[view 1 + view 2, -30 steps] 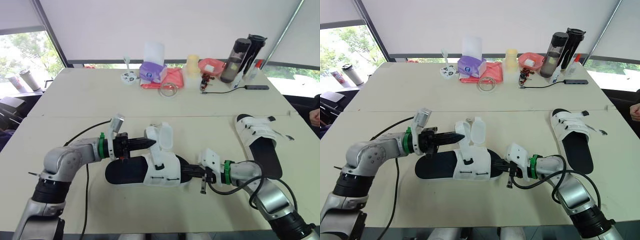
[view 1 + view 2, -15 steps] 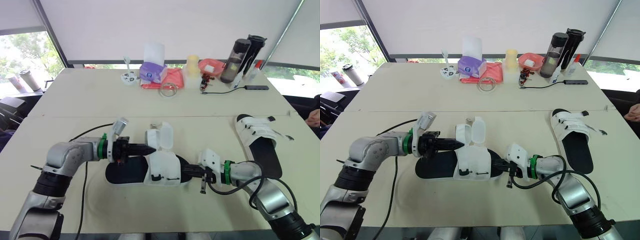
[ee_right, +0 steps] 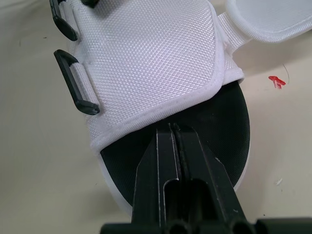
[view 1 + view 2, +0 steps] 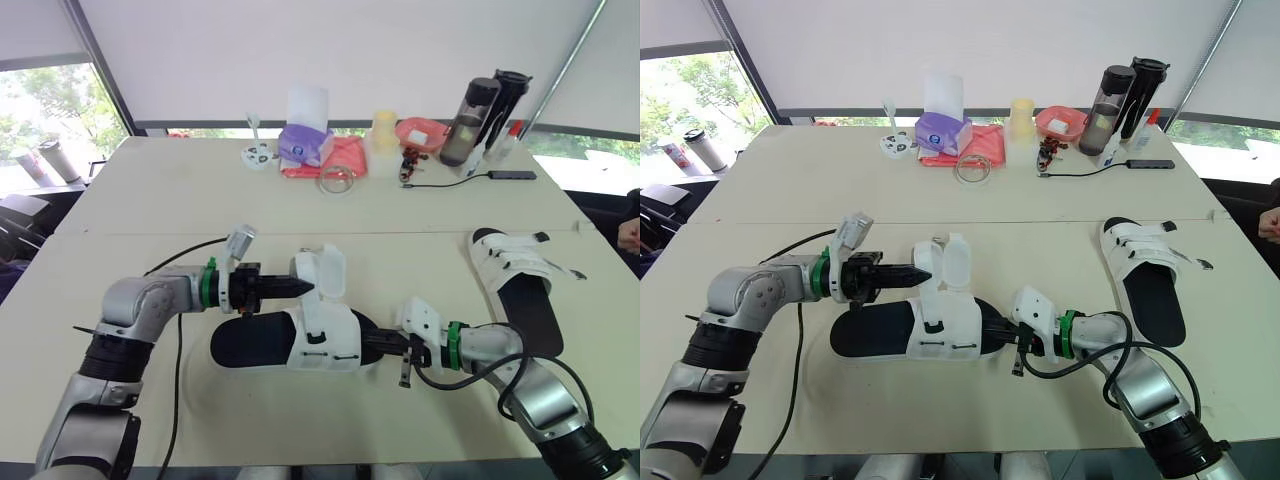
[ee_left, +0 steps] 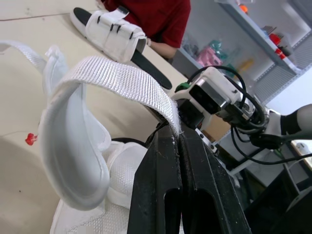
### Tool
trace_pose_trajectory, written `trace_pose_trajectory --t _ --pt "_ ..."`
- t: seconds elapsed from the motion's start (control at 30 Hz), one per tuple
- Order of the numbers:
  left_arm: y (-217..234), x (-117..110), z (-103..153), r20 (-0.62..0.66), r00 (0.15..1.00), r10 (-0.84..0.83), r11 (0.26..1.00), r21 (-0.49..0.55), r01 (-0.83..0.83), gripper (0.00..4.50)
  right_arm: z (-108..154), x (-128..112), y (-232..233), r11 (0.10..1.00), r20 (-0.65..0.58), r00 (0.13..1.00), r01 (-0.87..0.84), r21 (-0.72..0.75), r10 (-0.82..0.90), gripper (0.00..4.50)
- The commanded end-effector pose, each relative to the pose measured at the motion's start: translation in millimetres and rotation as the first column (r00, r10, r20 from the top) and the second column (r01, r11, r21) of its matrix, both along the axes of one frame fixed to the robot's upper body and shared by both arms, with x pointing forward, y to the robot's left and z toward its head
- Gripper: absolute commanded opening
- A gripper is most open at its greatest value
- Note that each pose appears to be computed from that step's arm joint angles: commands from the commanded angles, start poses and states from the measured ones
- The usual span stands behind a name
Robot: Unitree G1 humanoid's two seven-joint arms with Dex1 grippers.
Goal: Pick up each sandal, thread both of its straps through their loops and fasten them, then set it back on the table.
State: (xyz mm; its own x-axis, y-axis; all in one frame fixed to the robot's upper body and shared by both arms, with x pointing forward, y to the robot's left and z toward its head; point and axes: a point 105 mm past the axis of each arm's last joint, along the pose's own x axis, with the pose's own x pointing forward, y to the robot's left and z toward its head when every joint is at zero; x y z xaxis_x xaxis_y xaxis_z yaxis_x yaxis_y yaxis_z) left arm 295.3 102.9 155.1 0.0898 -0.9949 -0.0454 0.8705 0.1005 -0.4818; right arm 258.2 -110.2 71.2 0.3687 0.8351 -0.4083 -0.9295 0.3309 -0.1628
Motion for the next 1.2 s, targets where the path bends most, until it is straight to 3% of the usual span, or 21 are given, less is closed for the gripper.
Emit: trace_pose_trajectory --t 0.03,0.5,0.7,0.87,1.2 --pt "1.9 -0.4 3.9 0.037 0.999 -0.017 1.0 0.013 0.017 0.03 -29.1 -5.0 -9.0 0.997 -0.098 0.994 0.047 -0.066 -0.054 0.0" --pt "-15.8 -12.7 -5.0 0.024 0.995 -0.102 0.995 0.023 0.101 0.03 -29.6 -4.5 -8.7 0.996 -0.096 0.993 0.058 -0.062 -0.064 0.0" --pt "-18.6 -16.3 -16.1 0.056 0.991 -0.123 0.989 0.084 0.118 0.03 -29.3 -3.7 -8.5 0.996 -0.093 0.993 0.066 -0.058 -0.071 0.0" --pt "-18.7 -14.6 -10.1 0.068 0.991 -0.119 0.991 0.066 0.114 0.03 -29.7 -3.5 -7.3 0.996 -0.093 0.993 0.067 -0.056 -0.072 0.0" --pt "-19.5 -2.6 -2.1 0.307 0.951 0.021 0.994 0.095 -0.052 0.03 -28.9 -0.9 -5.9 0.996 -0.087 0.993 0.073 -0.049 -0.077 0.0"
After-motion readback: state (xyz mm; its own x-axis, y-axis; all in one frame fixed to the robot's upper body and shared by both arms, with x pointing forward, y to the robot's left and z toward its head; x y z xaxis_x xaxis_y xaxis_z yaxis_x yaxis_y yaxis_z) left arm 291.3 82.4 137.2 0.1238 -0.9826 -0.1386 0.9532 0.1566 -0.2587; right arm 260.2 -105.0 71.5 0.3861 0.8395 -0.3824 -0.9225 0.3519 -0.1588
